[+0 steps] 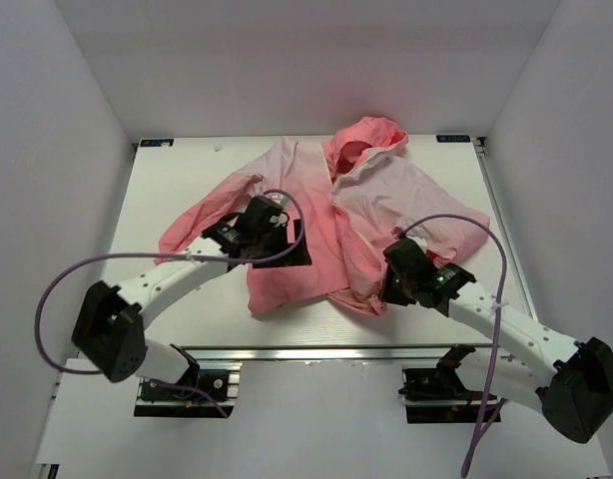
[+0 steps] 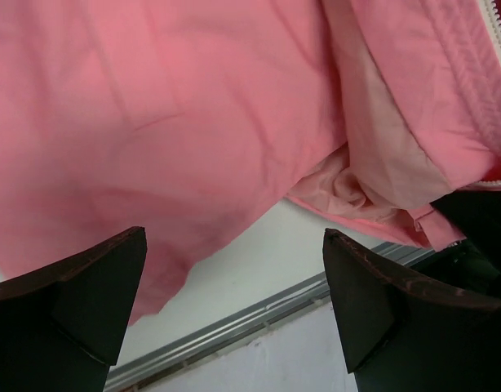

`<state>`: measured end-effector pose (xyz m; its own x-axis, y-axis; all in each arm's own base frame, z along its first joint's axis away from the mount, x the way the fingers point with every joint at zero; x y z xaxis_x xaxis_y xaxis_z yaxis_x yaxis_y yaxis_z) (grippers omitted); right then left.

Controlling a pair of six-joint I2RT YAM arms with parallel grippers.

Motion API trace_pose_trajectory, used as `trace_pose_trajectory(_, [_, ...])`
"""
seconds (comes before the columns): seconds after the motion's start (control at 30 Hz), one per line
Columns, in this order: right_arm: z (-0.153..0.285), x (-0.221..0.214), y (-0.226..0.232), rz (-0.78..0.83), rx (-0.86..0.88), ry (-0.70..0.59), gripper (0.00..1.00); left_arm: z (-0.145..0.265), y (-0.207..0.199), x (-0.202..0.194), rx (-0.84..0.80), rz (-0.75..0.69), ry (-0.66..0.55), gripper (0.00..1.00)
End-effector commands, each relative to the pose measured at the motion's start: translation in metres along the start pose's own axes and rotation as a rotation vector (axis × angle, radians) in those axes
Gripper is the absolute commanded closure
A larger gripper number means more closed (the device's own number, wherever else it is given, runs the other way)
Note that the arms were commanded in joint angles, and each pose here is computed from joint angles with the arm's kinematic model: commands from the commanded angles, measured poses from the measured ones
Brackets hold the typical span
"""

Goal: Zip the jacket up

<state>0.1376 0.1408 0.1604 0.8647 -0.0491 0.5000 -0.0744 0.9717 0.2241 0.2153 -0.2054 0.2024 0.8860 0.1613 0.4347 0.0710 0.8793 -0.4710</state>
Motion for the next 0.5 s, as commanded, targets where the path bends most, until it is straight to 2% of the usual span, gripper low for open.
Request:
trace_pose_trajectory(0.0, [-0.001,-0.005,-0.021,-0.095,-0.098,-0.025,1.0,-0.016,-0.022,0.011,-0.052,-0.056,0.008,0.02])
trace_pose_trajectory(0.07, [0.005,-0.005,-0.024,-0.144,-0.106,-0.069,1.0,-0.022,-0.038,0.017,-0.051,-0.079,-0.01,0.02])
trace_pose_trajectory(0.2, [0.014,-0.007,-0.037,-0.23,-0.163,-0.166,1.0,-0.059,-0.051,0.013,0.038,-0.125,0.053,0.02])
trace_pose_trajectory(0.27, [0.019,-0.006,-0.037,-0.276,-0.128,-0.214,1.0,-0.07,-0.059,0.01,0.067,-0.15,0.055,0.02])
trace_pose_trajectory(0.47, [0.014,-0.011,-0.035,-0.305,-0.07,-0.219,1.0,-0.099,-0.083,0.003,0.137,-0.218,0.063,0.02])
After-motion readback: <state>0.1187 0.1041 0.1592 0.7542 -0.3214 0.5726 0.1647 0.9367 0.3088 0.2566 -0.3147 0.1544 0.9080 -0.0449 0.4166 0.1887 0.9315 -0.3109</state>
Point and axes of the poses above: each gripper's point midway between its finger pads, its own z axis back along the fingers, its own y axis along the line the jaws close on, x = y × z, the point moved 9 cm from there along z, back along the fingers, and after that the axes turned 6 degrees about z, right-handed, at the moved point
